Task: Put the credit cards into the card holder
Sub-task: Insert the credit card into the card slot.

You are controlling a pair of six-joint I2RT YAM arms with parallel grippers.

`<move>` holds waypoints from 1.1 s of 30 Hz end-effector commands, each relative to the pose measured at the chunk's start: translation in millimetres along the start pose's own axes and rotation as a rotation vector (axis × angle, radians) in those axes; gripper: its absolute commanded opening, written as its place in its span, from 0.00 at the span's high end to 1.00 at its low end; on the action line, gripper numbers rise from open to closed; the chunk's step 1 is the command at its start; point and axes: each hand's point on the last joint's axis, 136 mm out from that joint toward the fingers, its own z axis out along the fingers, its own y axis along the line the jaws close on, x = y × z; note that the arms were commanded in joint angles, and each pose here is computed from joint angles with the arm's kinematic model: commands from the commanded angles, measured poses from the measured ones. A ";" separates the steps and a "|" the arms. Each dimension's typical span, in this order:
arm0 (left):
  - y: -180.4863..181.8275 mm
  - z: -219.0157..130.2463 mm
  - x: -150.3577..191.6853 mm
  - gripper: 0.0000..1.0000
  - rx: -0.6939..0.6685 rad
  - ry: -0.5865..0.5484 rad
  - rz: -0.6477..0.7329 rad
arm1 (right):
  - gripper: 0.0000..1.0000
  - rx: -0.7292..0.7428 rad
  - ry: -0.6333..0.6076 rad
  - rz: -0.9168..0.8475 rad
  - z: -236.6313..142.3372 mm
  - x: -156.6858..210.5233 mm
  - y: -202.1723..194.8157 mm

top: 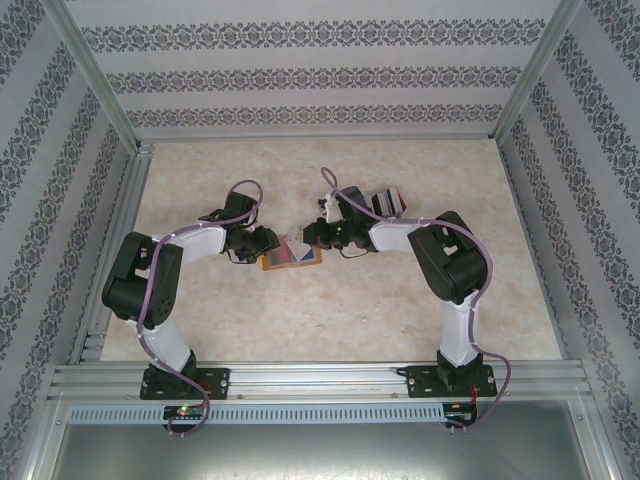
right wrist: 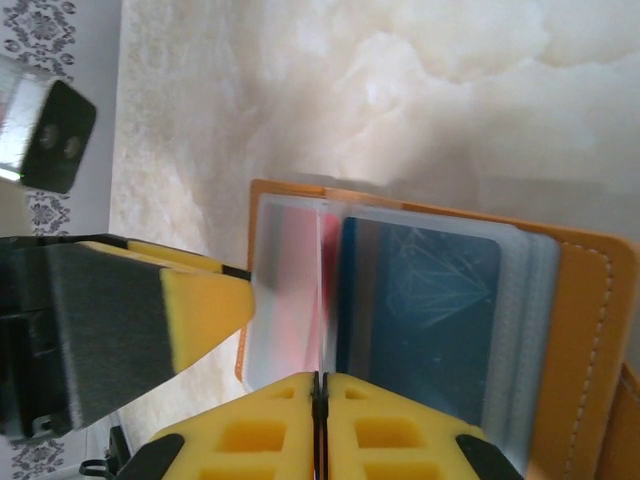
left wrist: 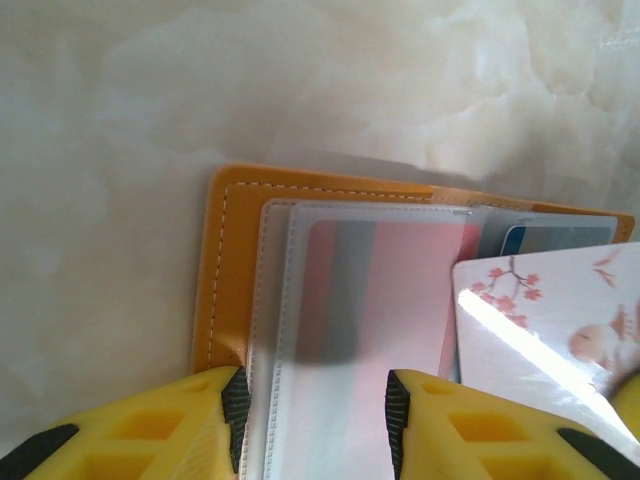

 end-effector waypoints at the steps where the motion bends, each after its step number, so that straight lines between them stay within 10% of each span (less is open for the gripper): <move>1: 5.5 -0.4 0.5 0.56 0.002 -0.002 -0.025 | 0.88 -0.016 0.005 0.006 8.2 -1.4 4.4; 33: 8.6 0.5 3.6 0.56 0.006 -0.003 -0.035 | 0.89 0.068 -0.029 0.066 -5.8 14.0 -6.9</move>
